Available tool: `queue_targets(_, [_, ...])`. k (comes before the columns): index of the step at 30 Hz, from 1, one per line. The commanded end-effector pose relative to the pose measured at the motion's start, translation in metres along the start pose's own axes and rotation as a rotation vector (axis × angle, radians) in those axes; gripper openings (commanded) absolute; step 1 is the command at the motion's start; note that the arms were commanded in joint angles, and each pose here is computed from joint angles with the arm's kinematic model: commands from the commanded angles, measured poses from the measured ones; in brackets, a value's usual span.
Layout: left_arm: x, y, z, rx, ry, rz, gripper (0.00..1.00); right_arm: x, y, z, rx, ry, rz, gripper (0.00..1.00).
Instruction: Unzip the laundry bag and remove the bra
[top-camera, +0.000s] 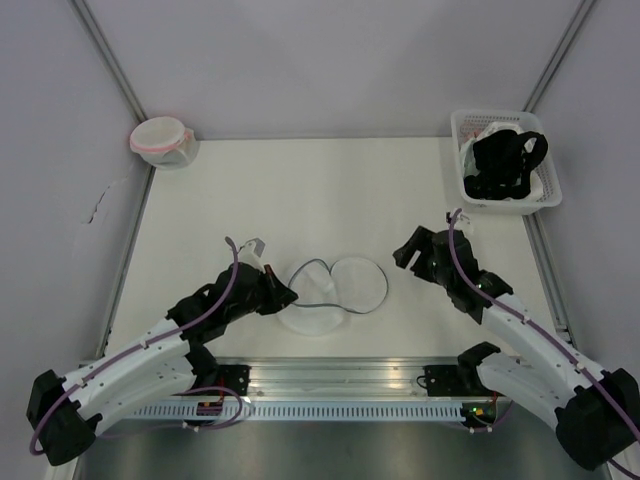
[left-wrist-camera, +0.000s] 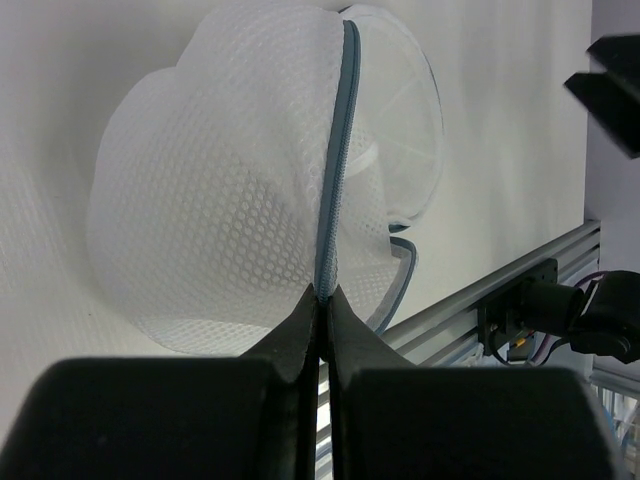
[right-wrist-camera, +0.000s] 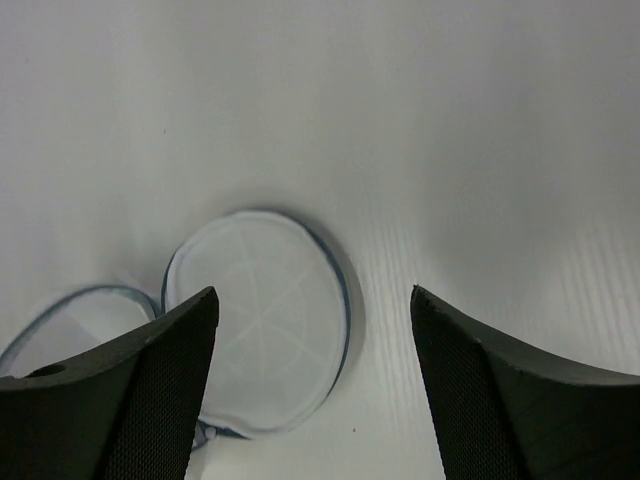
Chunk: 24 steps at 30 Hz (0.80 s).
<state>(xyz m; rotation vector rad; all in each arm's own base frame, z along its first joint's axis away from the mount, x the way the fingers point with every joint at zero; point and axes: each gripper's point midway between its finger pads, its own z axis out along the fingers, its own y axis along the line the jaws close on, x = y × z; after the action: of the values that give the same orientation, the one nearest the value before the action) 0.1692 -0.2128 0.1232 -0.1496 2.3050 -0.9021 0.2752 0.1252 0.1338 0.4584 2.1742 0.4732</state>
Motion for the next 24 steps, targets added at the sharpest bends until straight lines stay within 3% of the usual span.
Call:
queue_targets(1, [-0.006, -0.005, -0.001, 0.023, -0.035, -0.044, 0.02, 0.032, 0.034, -0.017, -0.200, 0.068, 0.158, 0.82])
queue_targets(10, [-0.006, -0.007, 0.000, 0.040, -0.041, -0.057, 0.02, 0.098, 0.016, -0.007, -0.213, 0.211, 0.266, 0.77])
queue_targets(24, [-0.006, -0.010, 0.000, 0.057, -0.044, -0.067, 0.02, 0.131, 0.014, 0.014, -0.144, 0.260, 0.257, 0.70])
